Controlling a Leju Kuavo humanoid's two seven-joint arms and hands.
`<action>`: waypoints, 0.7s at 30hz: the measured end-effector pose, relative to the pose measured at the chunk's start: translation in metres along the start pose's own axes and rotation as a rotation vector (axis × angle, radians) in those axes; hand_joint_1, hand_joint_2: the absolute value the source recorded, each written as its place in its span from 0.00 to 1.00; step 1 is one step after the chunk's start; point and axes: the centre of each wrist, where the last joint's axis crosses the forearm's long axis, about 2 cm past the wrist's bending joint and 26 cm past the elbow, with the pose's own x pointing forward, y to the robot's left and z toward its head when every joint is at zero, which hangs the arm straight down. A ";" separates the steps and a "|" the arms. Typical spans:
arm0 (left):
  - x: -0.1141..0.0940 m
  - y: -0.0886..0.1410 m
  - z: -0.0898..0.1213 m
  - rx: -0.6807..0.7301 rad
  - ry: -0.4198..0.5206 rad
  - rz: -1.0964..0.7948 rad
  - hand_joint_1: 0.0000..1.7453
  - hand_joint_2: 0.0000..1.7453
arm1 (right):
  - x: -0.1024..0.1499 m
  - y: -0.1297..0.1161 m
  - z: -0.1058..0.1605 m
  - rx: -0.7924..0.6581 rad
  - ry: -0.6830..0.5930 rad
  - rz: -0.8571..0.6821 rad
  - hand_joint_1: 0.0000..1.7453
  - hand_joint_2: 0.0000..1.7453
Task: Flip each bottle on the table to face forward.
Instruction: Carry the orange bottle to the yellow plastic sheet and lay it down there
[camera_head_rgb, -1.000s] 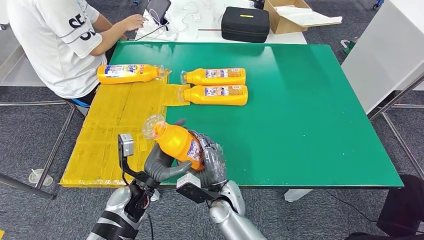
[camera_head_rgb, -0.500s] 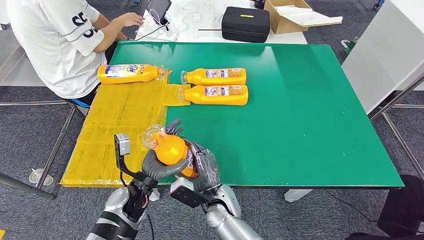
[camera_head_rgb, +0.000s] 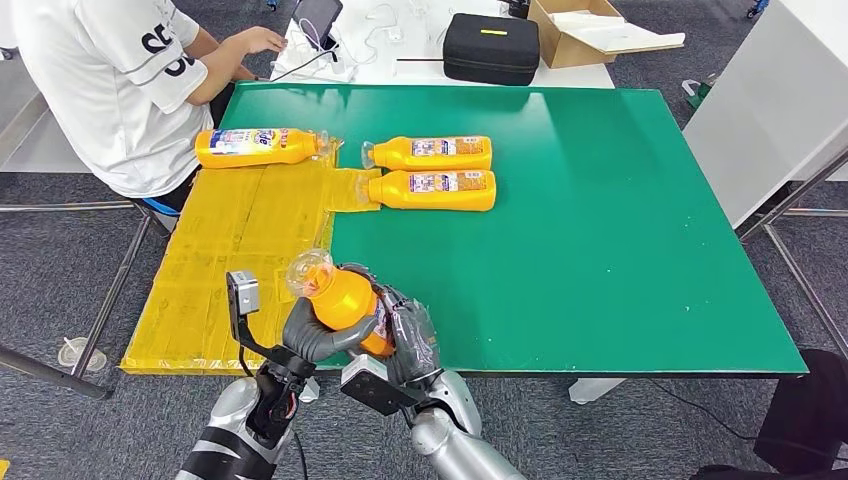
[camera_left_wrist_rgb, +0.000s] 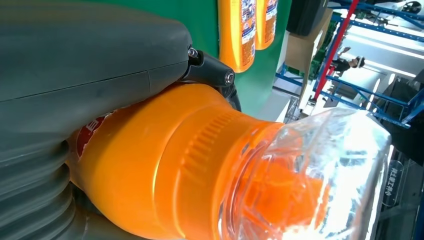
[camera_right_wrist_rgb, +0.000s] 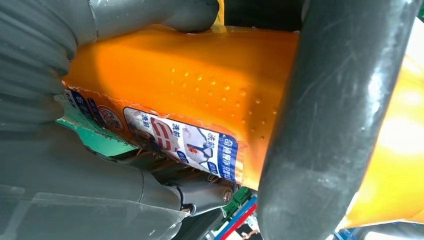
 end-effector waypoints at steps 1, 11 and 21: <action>0.000 0.000 0.000 0.000 -0.001 -0.001 1.00 1.00 | 0.000 0.000 0.000 -0.001 0.000 0.000 0.94 1.00; 0.006 -0.002 -0.005 0.013 -0.028 -0.068 1.00 1.00 | 0.001 -0.002 -0.002 -0.042 0.005 0.011 0.00 0.00; 0.016 -0.006 -0.013 0.064 -0.106 -0.156 1.00 1.00 | 0.012 -0.011 -0.016 -0.116 -0.033 0.007 0.00 0.00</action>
